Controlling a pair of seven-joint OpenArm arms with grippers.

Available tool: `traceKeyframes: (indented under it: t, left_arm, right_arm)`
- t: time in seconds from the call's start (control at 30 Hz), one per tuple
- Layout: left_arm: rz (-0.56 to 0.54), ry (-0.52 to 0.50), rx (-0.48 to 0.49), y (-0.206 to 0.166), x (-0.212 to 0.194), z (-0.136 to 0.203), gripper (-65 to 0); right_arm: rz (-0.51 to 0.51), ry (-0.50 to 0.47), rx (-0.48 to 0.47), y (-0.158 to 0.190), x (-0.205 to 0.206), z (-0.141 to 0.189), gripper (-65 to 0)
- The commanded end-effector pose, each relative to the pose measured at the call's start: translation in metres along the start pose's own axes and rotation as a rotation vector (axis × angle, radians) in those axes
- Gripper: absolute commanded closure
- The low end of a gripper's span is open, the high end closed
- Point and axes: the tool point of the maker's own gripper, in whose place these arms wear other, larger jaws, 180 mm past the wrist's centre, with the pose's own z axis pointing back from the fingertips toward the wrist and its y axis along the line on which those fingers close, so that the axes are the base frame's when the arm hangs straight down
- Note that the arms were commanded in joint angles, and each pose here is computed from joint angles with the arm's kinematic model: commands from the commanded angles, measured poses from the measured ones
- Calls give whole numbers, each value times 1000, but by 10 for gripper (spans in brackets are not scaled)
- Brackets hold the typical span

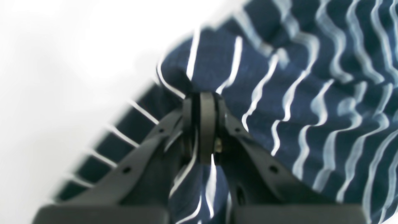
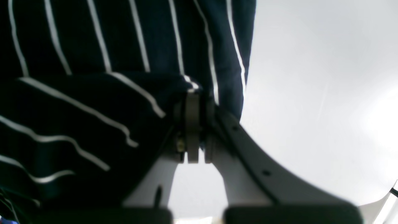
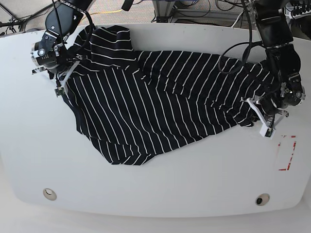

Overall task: Fold the T-shirt properly
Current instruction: 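Slide the left gripper along the shirt edge toward the right gripper, then lift the shirt with both grippers and swing it across the table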

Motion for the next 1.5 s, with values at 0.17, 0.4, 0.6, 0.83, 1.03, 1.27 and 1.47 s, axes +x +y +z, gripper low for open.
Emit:
traceKeyframes:
  t: [0.17,0.4,0.6,0.83,1.03,1.27,1.47]
  left_arm:
    - [-140,-176,120,9,66,60,0]
    - [-205,-226,195,19,104,88,0]
    - [-174,-312,295,45,150,123,0]
    - [-145,-419,383,67,206,168,0]
    - [-149,-578,438,73,262,217,0]
    - [-209,-718,493,66,318,275,0]
    - [-200,-825,489,69,358,317,0]
  right_arm:
    - [4,-86,-54,-22,34,9,0]
    - [8,-175,-103,-43,77,20,0]
    - [19,-280,-191,-80,123,44,0]
    - [-2,-339,-309,-135,171,85,0]
    - [-23,-449,-395,-173,228,137,0]
    - [66,-615,-493,-182,296,210,0]
    - [132,-741,-597,-188,341,283,0]
